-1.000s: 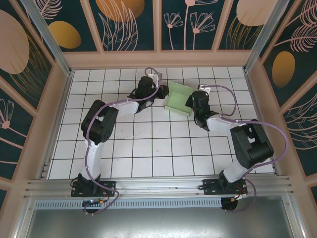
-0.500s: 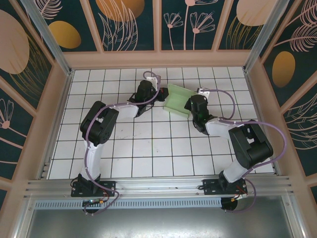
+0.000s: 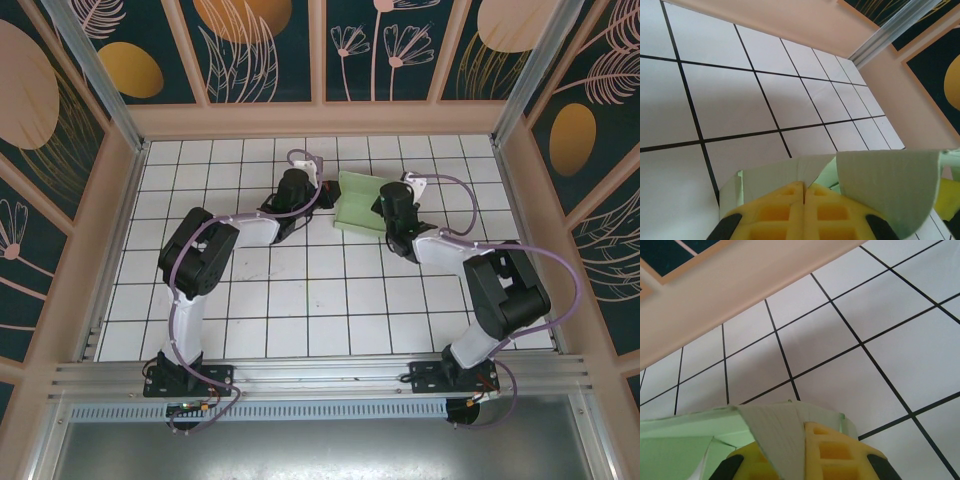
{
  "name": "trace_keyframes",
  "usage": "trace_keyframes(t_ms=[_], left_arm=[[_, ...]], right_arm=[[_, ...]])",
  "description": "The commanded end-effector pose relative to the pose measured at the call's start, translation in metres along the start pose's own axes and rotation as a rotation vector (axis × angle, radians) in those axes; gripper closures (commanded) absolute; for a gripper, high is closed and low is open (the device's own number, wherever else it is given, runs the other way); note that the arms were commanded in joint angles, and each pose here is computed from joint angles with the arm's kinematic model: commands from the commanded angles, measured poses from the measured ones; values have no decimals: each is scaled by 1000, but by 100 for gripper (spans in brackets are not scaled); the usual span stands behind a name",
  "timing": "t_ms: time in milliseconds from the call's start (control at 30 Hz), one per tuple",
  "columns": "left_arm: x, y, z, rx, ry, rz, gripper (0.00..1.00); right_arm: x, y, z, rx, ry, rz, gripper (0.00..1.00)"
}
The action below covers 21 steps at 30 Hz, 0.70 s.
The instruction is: Fold the paper box
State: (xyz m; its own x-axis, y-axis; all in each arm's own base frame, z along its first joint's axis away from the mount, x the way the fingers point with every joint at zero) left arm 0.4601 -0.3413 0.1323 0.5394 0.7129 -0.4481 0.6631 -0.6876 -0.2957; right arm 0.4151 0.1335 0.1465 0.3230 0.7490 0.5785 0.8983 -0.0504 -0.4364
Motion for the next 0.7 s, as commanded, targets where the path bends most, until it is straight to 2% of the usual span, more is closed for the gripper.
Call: trace_keyframes(t_ms=[0,267,667], left_arm=[[4,-7,-10,-32,-59,-52,100],[1,-4,-7,-40,-125,-94,100],[-1,-8,4,-54,-172,-93,100]], right_arm=[[2,1,-8,-55,76,38,100],[12,-7,1,-43,60,-59,100],[2,-12,11,-43,61,-101,100]])
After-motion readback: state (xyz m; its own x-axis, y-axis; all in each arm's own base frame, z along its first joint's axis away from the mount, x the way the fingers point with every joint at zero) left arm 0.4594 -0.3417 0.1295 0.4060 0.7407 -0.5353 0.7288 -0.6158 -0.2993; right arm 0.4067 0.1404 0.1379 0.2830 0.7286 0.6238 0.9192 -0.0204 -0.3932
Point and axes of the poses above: each hand's point on the last joint's axis, 136 mm out from that joint toward the fingers, its own y axis out along the fingers, its own x axis along the line the jaws close on, z = x × y, the point moved 2 cm from there along -y, back along the fingers, and after that the axes turned 15 degrees about y, right-handed, at the moved point
